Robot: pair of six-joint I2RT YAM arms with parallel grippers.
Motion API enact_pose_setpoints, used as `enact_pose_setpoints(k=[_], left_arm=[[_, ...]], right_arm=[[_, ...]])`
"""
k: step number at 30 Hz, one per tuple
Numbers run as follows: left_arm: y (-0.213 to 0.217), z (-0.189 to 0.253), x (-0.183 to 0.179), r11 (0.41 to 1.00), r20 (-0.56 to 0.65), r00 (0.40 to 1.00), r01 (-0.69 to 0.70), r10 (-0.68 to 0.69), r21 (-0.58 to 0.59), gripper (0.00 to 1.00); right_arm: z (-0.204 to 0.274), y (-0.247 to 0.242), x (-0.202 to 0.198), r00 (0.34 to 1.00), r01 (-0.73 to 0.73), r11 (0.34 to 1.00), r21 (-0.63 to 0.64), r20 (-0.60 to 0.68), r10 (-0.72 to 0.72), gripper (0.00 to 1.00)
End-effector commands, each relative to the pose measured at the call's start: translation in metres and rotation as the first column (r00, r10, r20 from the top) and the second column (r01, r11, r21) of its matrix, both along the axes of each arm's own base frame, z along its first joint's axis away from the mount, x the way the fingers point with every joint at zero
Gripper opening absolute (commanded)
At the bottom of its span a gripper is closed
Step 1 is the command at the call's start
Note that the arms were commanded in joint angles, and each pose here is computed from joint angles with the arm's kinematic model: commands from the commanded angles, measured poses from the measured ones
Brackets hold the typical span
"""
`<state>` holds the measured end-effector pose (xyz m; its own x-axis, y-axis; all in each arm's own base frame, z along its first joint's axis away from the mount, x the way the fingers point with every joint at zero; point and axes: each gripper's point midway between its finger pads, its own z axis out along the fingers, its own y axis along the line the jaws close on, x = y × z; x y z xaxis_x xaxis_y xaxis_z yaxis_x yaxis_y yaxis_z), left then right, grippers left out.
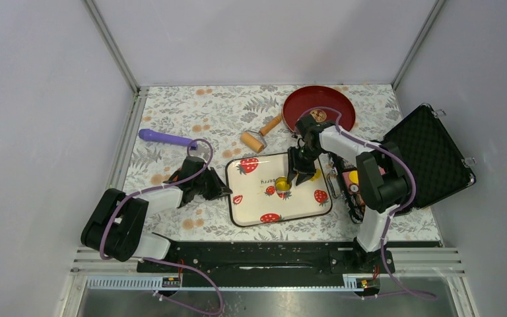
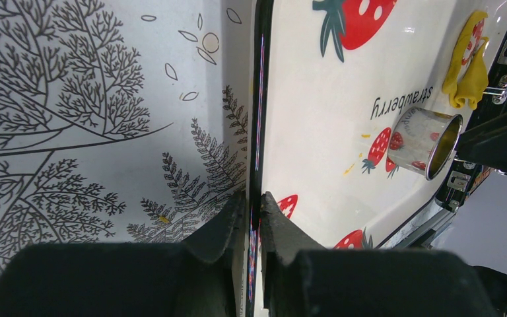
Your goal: Roll out the dumpling wrappers from the dough
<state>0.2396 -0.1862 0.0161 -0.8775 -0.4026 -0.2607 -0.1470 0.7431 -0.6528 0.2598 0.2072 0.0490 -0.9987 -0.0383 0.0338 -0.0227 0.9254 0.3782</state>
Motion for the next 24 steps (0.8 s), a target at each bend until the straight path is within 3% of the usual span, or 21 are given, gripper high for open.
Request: enact_pose_setpoints(k=[1,17,21,24], left_arm=[[0.028,-0.042,-0.032,0.988,-0.134,0.990,-0.021,0.041,0.152,0.00],[0.028,-0.042,-0.032,0.989,-0.135,0.990,-0.020,0.040,0.149,0.00],[0.028,-0.042,-0.033,0.988,-0.135,0.990,-0.022,0.042,0.150,0.00],[0.028,-0.042,-0.033,0.989,-0.135,0.990,-0.021,0.041,0.149,0.00]], right_arm=[[-0.001,0.010,0.008,1.000,0.008,1.000,0.025,-0.001,-0.008,0.43],[-0.014,0.014,0.004,0.999,-0.001,0.999,0.035,-0.040,0.002,0.14],[-0.014,0.013,0.004,0.999,-0.009,1.000,0.028,-0.040,0.010,0.00],[-0.010,0.011,0.004,0.999,-0.019,1.000,0.022,-0.031,0.019,0.00]])
